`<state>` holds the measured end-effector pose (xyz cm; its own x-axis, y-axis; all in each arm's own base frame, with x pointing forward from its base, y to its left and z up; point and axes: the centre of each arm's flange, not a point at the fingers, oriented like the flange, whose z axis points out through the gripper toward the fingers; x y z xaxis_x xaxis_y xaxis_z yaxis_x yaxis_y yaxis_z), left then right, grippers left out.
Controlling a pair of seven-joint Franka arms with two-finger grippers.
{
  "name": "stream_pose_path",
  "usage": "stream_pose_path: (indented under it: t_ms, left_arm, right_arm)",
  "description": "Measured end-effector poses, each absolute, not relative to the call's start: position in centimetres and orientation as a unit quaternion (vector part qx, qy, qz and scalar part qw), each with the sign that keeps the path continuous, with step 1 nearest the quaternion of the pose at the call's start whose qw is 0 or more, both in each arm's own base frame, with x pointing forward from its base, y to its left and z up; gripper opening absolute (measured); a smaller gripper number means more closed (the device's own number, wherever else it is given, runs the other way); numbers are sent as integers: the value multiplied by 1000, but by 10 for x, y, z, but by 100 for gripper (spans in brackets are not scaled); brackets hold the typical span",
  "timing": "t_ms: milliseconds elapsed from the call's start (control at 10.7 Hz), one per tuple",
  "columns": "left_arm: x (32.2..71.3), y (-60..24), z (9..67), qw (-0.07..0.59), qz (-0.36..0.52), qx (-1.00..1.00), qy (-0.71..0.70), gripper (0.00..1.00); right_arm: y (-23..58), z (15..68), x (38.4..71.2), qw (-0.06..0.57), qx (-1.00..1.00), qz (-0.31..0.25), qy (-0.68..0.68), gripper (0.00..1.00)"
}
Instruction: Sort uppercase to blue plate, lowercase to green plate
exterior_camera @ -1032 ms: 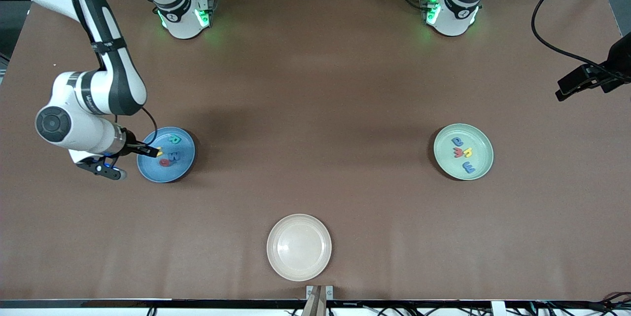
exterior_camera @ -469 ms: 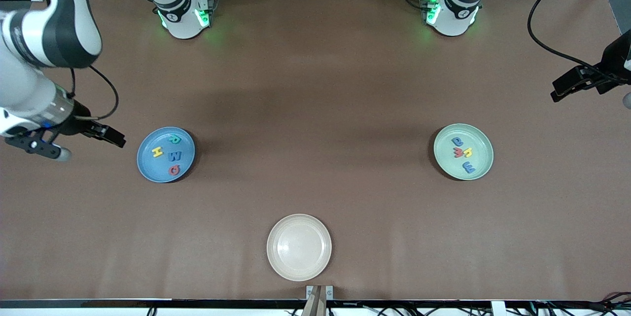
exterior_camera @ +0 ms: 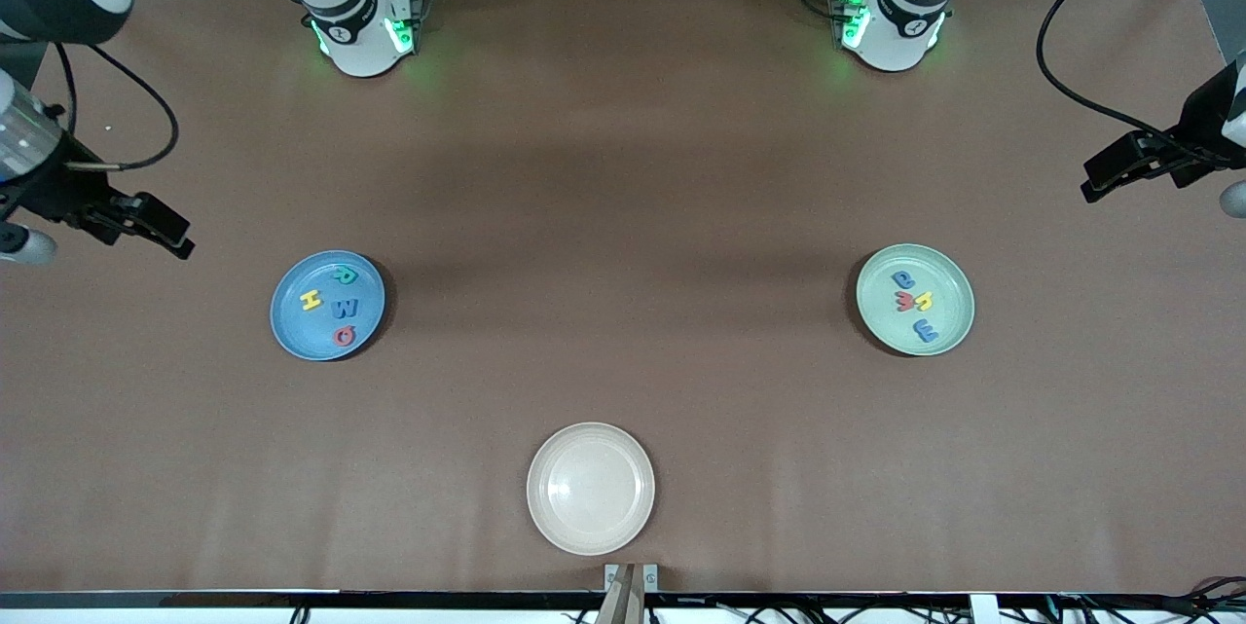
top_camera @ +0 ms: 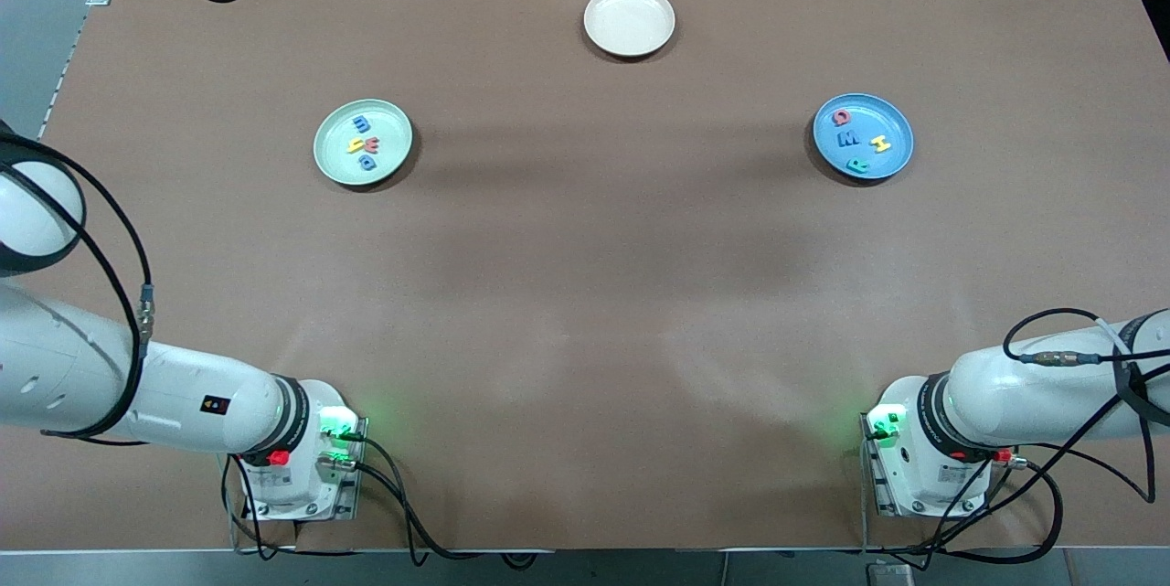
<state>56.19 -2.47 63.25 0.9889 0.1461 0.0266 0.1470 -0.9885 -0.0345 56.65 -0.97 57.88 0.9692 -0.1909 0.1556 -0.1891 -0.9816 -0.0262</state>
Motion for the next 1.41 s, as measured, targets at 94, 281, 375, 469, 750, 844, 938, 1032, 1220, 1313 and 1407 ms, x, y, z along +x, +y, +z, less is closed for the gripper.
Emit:
stream_pose_path:
  t_ms: [94, 281, 375, 469, 750, 844, 938, 1032, 1220, 1313, 1407]
  left_arm:
    - [562, -25, 632, 18, -12, -997, -74, 100]
    - [562, -25, 632, 18, -12, -997, -74, 100]
    - [562, -25, 632, 18, -12, -997, -74, 100]
    - [562, -25, 632, 18, -12, -997, -74, 100]
    - [562, -25, 632, 18, -12, -997, -73, 100]
    - [562, -25, 632, 18, -12, -997, -73, 100]
    - [562, -26, 632, 18, -12, -997, -73, 100]
    - [562, -26, 632, 18, -12, -997, -72, 100]
    - [562, -28, 632, 18, -11, -997, -71, 100]
    - [560, -27, 631, 19, -4, -997, -71, 100]
    - [557, -26, 627, 21, 11, -997, -72, 100]
  right_arm:
    - [-12, 586, 563, 4, -993, -76, 87, 100]
    - [-12, 601, 560, 3, -995, -66, 80, 100]
    - [-12, 604, 559, 3, -995, -64, 78, 100]
    - [-12, 603, 558, 2, -996, -60, 74, 100]
    - [-11, 599, 553, 1, -998, -33, 59, 100]
    - [-11, 597, 551, 0, -998, -24, 53, 100]
    - [-11, 597, 550, 0, -999, -17, 50, 100]
    - [-10, 600, 548, 0, -999, -14, 47, 100]
    - [-9, 608, 546, 0, -999, -9, 45, 100]
    - [-8, 611, 545, 1, -999, -6, 44, 100]
    - [-7, 613, 544, 1, -999, -3, 43, 100]
